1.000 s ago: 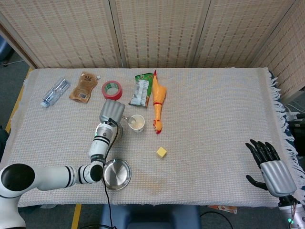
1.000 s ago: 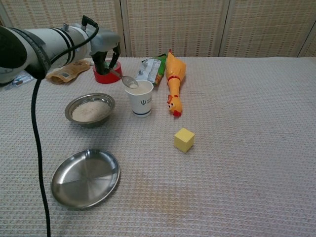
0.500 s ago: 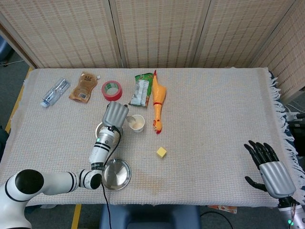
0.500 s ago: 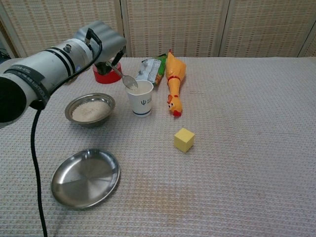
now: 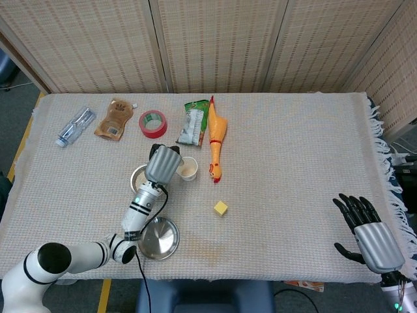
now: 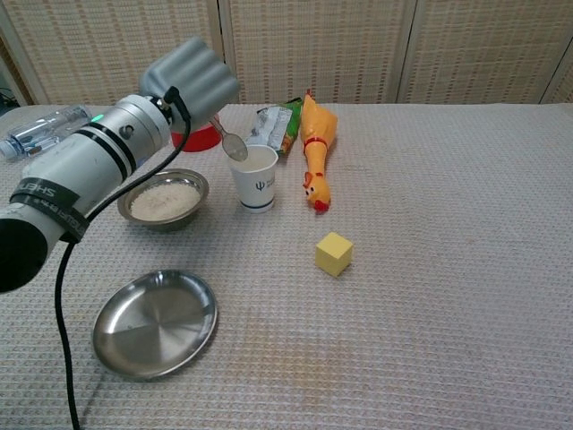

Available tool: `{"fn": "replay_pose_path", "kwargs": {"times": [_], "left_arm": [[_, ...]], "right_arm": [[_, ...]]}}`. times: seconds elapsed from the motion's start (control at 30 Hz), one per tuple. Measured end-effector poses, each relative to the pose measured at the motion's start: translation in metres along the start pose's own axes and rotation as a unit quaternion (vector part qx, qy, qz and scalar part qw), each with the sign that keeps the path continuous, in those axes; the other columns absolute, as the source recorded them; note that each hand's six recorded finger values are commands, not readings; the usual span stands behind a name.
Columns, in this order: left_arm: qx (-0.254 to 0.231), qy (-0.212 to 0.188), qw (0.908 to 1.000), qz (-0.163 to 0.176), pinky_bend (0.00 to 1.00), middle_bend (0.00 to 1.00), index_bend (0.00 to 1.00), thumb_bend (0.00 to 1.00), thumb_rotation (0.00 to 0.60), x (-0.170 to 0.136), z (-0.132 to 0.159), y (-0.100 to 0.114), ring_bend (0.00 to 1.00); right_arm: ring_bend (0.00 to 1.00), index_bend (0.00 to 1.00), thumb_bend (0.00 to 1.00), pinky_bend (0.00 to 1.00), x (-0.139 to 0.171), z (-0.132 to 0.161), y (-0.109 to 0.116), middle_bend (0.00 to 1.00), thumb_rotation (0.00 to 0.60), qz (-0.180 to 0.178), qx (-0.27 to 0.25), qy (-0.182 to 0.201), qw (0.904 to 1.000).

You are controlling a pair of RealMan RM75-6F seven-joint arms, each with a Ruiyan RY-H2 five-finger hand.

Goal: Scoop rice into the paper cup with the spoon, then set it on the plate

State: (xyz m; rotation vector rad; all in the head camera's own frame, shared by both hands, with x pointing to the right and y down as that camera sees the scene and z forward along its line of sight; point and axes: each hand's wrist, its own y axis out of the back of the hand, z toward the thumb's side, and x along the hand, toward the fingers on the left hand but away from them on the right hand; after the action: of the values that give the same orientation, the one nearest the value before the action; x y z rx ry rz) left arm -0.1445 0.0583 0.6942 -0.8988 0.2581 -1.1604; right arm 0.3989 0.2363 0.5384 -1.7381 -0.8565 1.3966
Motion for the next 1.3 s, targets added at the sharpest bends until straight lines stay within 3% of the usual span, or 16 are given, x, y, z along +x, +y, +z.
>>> {"fn": "replay_pose_path", "kwargs": {"times": [0.17,0.47,0.63,0.77,0.87,0.97,1.07,1.2,1.3], "left_arm": [[0.026,0.0,0.9994,0.021,1.0,1.0,0.65,0.41,0.6,-0.003,0.006,0.0,1.0],[0.019,0.023,0.999,0.033,1.0,1.0,0.65,0.41,0.6,-0.005,0.0,0.005,1.0],[-0.022,0.044,0.9984,0.029,1.0,1.0,0.65,0.41,0.6,-0.006,-0.018,0.01,1.0],[-0.099,0.044,0.994,-0.012,1.0,1.0,0.65,0.42,0.6,-0.014,-0.029,0.008,1.0],[-0.175,0.035,0.982,-0.061,1.0,1.0,0.64,0.42,0.6,-0.025,-0.039,0.004,1.0],[-0.247,0.016,0.9623,-0.111,1.0,1.0,0.65,0.41,0.6,-0.044,-0.049,0.001,1.0],[-0.318,-0.016,0.9327,-0.169,1.0,1.0,0.64,0.41,0.6,-0.069,-0.053,-0.002,1.0],[-0.397,-0.059,0.8838,-0.24,1.0,1.0,0.64,0.41,0.6,-0.107,-0.052,-0.004,1.0],[-0.428,-0.074,0.8597,-0.268,1.0,1.0,0.64,0.41,0.6,-0.127,-0.042,-0.007,1.0]], "right_arm": [[0.0,0.0,0.1,0.0,0.001,-0.001,0.002,0.0,0.6,-0.003,-0.001,0.0,1.0],[0.0,0.0,0.1,0.0,0.001,-0.001,0.002,0.0,0.6,-0.004,-0.001,0.0,1.0],[0.0,0.0,0.1,0.0,0.0,-0.004,0.003,0.0,0.6,-0.008,0.004,-0.008,0.9999],[0.0,0.0,0.1,0.0,-0.001,-0.005,0.003,0.0,0.6,-0.008,0.004,-0.01,0.9999],[0.0,0.0,0.1,0.0,-0.001,-0.004,0.002,0.0,0.6,-0.006,0.004,-0.008,0.9999],[0.0,0.0,0.11,0.0,-0.002,-0.002,0.001,0.0,0.6,-0.004,0.003,-0.005,1.0],[0.0,0.0,0.11,0.0,-0.002,0.001,0.0,0.0,0.6,-0.003,0.003,-0.001,1.0],[0.0,0.0,0.11,0.0,-0.001,0.005,-0.001,0.0,0.6,-0.004,0.004,0.007,1.0],[0.0,0.0,0.11,0.0,0.001,0.008,-0.001,0.0,0.6,-0.005,0.004,0.012,0.9999]]}}
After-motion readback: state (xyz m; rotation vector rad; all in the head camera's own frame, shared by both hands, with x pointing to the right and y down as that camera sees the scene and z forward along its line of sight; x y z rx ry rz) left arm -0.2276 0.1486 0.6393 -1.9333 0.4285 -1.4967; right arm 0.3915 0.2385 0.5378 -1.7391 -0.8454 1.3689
